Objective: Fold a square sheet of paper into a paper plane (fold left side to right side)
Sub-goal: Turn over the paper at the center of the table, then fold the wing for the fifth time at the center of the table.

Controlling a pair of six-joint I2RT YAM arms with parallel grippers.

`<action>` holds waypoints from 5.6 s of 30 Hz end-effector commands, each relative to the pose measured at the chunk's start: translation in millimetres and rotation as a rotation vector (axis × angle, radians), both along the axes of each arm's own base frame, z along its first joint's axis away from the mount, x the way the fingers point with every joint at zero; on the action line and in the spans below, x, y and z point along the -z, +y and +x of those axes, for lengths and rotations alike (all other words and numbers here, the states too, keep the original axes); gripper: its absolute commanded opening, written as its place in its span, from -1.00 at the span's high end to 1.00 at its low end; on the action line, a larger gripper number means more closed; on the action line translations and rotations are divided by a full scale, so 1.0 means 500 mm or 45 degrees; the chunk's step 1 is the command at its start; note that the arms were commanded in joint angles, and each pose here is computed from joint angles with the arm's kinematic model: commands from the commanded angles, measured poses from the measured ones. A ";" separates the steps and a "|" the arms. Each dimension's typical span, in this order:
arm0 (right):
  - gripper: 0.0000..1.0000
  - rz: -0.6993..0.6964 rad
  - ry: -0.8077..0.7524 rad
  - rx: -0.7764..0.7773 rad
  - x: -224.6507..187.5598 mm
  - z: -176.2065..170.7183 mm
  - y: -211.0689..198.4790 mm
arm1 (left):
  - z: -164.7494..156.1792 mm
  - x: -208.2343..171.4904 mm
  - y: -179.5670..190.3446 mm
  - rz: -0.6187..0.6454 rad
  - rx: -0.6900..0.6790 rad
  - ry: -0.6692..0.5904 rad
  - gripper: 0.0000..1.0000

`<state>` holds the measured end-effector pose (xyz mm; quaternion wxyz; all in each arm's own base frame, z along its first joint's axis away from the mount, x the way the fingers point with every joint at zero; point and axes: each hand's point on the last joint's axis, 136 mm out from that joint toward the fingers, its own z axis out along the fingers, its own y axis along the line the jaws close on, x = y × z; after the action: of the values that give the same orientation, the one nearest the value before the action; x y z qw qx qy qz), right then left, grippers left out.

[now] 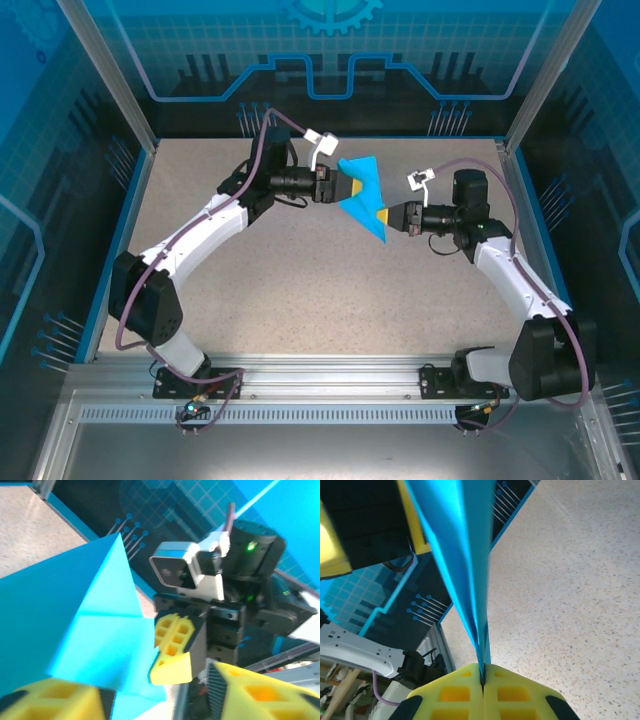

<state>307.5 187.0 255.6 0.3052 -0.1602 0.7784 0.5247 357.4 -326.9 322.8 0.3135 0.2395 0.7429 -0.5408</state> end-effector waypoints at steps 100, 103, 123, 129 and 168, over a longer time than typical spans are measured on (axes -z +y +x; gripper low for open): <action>-0.73 -0.042 0.336 0.011 0.282 0.127 -0.009 | 0.014 0.405 0.032 0.176 -0.148 0.370 0.91; -0.70 -0.015 0.336 -0.041 0.288 0.126 -0.002 | 0.000 0.390 0.023 0.135 -0.075 0.354 0.94; 0.34 0.035 0.376 -0.153 0.303 0.090 0.021 | 0.006 0.407 0.014 0.120 -0.032 0.411 0.89; 0.86 0.025 0.384 -0.151 0.294 0.087 0.022 | 0.021 0.412 0.036 0.146 -0.099 0.415 0.48; 0.84 -0.104 0.811 -0.017 0.381 0.071 0.016 | -0.212 0.405 -0.060 0.769 -0.111 0.065 -0.32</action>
<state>346.3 191.0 61.6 0.0474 -0.0167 0.8593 0.5090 243.5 -362.1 118.8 0.2099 0.2763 0.8813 -0.3209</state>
